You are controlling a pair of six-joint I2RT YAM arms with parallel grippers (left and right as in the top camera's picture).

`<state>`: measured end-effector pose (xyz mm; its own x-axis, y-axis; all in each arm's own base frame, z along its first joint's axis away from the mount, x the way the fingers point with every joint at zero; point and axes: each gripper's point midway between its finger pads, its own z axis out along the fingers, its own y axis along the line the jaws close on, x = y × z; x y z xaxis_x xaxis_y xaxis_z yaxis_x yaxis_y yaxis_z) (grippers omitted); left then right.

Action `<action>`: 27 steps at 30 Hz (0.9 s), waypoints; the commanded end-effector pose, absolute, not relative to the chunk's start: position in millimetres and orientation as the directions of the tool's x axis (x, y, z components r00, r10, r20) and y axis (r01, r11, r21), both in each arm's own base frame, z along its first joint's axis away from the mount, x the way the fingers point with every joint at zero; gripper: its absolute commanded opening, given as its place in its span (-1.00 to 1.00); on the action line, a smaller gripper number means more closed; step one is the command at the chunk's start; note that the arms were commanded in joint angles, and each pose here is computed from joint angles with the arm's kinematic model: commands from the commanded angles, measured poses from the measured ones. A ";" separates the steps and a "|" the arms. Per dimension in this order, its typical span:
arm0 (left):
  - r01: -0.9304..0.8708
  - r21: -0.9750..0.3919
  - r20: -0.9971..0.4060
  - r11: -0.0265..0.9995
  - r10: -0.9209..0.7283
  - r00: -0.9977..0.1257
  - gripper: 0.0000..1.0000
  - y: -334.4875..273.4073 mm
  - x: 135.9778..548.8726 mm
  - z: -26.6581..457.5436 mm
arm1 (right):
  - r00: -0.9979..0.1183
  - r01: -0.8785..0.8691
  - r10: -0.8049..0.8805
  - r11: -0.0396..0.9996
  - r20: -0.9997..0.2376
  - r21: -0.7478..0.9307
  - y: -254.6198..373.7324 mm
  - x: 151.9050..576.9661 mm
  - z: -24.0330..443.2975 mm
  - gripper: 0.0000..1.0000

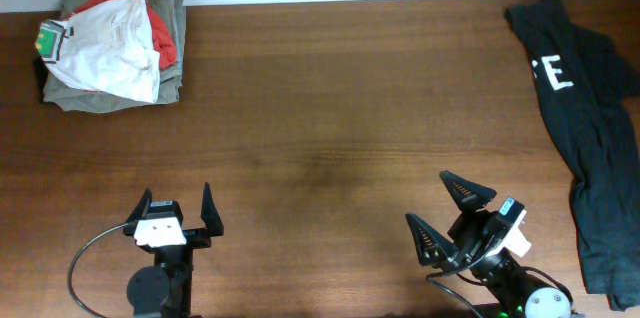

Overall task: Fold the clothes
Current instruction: 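Reach the right gripper to the dark green T-shirt at the right edge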

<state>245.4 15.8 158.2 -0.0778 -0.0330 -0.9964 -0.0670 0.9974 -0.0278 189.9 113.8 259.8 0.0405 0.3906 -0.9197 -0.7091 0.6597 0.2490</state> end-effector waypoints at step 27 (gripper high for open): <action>-0.070 -0.040 -0.996 0.997 -0.046 -0.082 0.98 15.8 245.6 155.0 | -0.846 0.052 -0.150 0.932 -0.511 -0.359 -163.8 604.4 97.0 0.97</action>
<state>245.4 17.1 157.5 -0.0799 -0.0332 -0.9963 -0.0743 0.9969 -0.0272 588.4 -155.7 76.9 -0.8818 -0.1350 -0.4520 0.0225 0.9451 -0.3261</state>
